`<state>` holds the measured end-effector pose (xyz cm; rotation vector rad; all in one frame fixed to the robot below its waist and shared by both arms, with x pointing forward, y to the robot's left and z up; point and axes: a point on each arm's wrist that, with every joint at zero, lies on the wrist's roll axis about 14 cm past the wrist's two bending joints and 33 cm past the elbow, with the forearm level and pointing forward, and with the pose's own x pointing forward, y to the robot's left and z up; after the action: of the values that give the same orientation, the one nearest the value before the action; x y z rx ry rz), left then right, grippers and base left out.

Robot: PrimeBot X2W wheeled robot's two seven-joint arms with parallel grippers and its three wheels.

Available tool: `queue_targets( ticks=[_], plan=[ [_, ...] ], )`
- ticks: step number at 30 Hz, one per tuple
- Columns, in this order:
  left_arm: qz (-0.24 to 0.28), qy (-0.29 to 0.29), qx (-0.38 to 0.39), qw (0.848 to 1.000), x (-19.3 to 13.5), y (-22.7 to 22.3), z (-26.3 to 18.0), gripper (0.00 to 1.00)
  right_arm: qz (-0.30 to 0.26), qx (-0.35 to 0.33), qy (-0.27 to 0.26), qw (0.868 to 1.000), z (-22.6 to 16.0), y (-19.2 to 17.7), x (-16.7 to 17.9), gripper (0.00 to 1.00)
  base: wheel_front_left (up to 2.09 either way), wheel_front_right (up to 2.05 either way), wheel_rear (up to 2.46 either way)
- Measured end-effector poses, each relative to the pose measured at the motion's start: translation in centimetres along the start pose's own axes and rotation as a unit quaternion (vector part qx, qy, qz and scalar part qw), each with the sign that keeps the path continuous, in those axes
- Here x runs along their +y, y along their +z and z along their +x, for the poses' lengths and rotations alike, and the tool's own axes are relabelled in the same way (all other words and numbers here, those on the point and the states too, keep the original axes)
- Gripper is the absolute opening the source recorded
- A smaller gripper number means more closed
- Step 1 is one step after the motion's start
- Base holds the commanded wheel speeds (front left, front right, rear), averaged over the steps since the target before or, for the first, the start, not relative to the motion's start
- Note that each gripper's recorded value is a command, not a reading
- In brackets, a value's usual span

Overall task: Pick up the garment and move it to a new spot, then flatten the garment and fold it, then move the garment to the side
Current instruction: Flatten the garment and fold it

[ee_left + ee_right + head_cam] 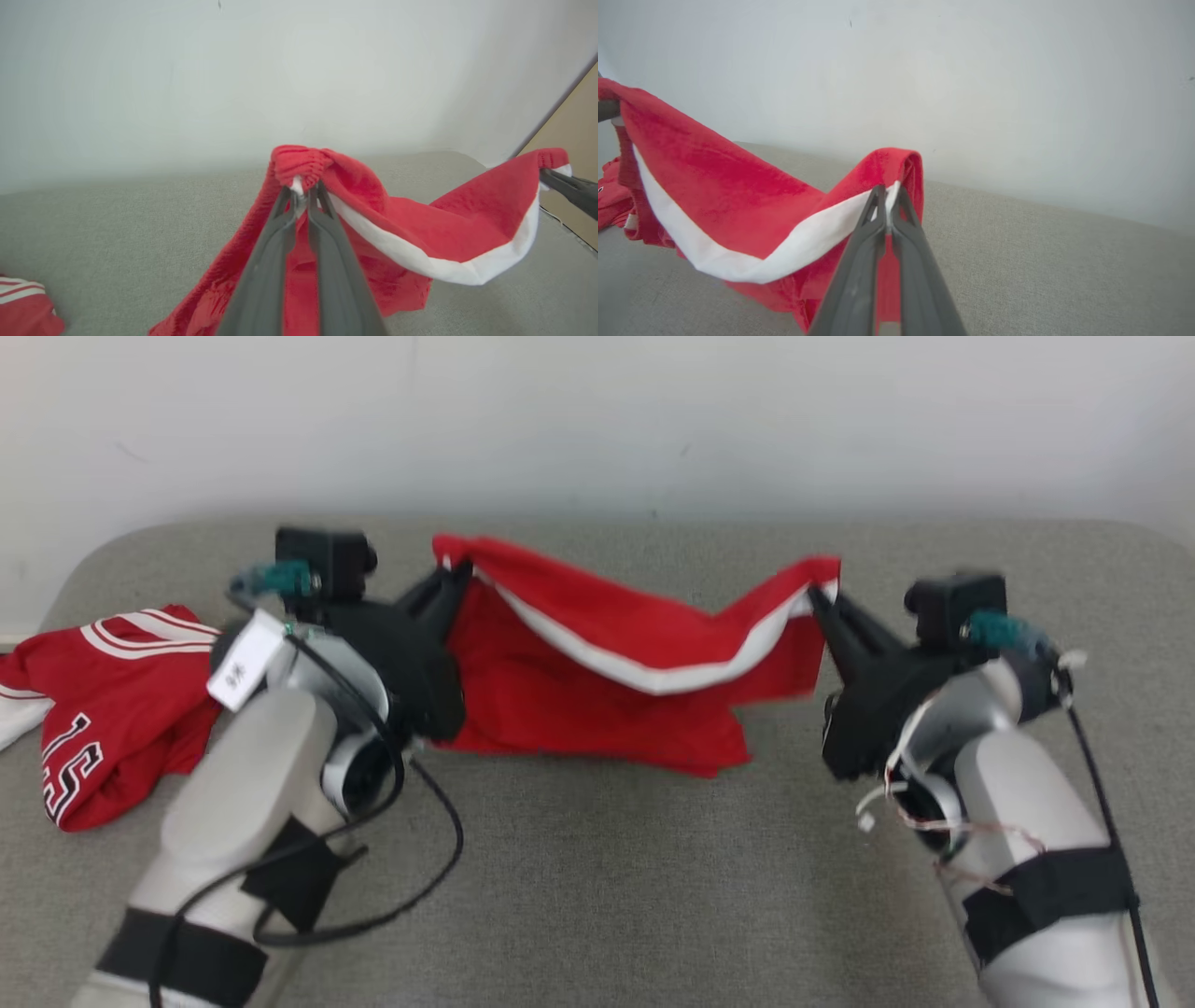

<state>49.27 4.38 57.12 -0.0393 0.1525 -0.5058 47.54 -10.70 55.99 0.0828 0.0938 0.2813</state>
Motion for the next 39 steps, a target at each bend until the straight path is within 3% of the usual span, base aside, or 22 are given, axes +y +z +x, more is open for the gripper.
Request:
queue_targets(
  ticks=[9, 28, 35, 39],
  plan=[
    [0.025, -0.008, -0.022, 0.999, 1.1, 4.4, 3.2, 0.00, -0.072, -0.041, 0.028, 0.996, 4.1, 5.2, 0.6, 0.00, 0.00, 0.00, 0.00],
    [0.033, -0.034, -0.100, 0.994, 1.2, 10.6, 10.3, 0.00, -0.129, -0.163, 0.022, 0.978, 10.5, 15.2, -2.4, 0.00, 0.00, 0.00, 0.00],
    [0.055, -0.008, -0.173, 0.983, 2.9, 12.6, 11.3, 0.00, -0.134, -0.263, -0.001, 0.955, 10.8, 20.8, -3.5, 0.00, 0.00, 0.00, 0.00],
    [0.049, 0.015, -0.228, 0.972, 4.1, 13.9, 11.6, 0.00, -0.147, -0.278, -0.022, 0.949, 11.2, 21.8, -4.6, 0.00, 0.00, 0.00, 0.00]
  ],
)
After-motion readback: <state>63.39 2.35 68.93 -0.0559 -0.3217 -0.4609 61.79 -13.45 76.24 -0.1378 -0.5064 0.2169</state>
